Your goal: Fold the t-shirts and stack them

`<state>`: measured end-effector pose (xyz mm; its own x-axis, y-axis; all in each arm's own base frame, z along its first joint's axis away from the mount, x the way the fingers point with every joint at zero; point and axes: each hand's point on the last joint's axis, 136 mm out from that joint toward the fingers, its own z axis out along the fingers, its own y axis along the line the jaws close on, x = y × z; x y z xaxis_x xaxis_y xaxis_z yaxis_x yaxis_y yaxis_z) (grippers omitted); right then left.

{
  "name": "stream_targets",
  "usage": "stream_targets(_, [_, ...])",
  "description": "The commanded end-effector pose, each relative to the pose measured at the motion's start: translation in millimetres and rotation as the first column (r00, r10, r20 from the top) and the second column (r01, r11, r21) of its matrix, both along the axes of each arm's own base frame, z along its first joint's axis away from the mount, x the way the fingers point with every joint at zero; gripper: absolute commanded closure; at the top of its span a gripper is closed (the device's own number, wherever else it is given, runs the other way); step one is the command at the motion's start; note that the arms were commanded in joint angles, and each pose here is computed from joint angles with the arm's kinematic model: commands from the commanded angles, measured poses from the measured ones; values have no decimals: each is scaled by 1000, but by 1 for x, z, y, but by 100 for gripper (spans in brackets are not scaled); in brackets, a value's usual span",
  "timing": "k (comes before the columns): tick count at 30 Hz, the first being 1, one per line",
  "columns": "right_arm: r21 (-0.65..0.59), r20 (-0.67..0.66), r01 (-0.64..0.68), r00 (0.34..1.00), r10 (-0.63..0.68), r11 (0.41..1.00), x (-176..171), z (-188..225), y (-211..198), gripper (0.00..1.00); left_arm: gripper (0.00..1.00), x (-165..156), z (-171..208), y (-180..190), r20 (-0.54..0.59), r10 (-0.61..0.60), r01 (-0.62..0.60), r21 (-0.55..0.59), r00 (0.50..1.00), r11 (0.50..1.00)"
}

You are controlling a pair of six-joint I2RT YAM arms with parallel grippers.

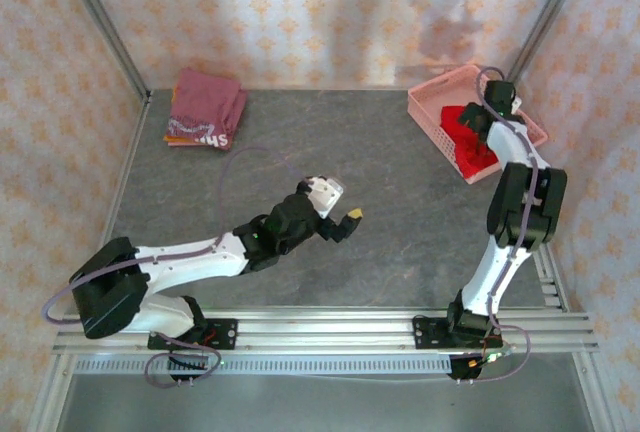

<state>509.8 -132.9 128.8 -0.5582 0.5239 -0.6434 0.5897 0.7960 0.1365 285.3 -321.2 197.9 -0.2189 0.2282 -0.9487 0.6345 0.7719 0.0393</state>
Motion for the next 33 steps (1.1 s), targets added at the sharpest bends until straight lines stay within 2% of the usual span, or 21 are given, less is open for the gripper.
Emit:
stream_targets(1, [41,-140,9,990,-3,999,-7,-27,1,1,0,-4,29,-23,35,-54,57,-97,998,994])
stream_targets(4, [64,-215,12,977,2,998,-5,-49,0,0,0,-7,33,-33,37,-80,84,-118,996,989])
stream_targets(6, [80,-241,22,970,-2,997,-4,-61,1,5,0,-10,34,-38,40,-90,95,-125,995,988])
stream_targets(7, [95,-245,33,969,-9,995,-3,-65,2,11,0,-11,33,-39,37,-94,98,-124,995,987])
stream_targets(9, [129,-247,47,969,-14,990,-2,-70,4,32,0,-12,33,-41,35,-99,102,-124,995,987])
stream_targets(13, [149,-193,43,981,-14,988,2,-57,7,88,0,-14,30,-41,31,-97,100,-117,995,988])
stream_targets(14, [146,-170,39,985,-14,988,4,-49,7,99,0,-14,29,-40,31,-95,98,-116,995,988])
stream_targets(21, [119,45,0,999,-6,993,2,34,11,100,0,-13,30,-30,47,-63,68,-101,997,993])
stream_targets(25, [82,164,-69,985,55,994,-8,90,29,100,0,-13,30,-23,61,-39,45,-92,997,995])
stream_targets(30, [-19,305,-173,937,170,985,-27,163,68,100,0,-13,30,-14,76,-20,26,-80,997,996])
stream_targets(33, [-47,400,-237,886,235,970,-42,208,95,100,0,-14,29,-10,85,-12,18,-67,996,998])
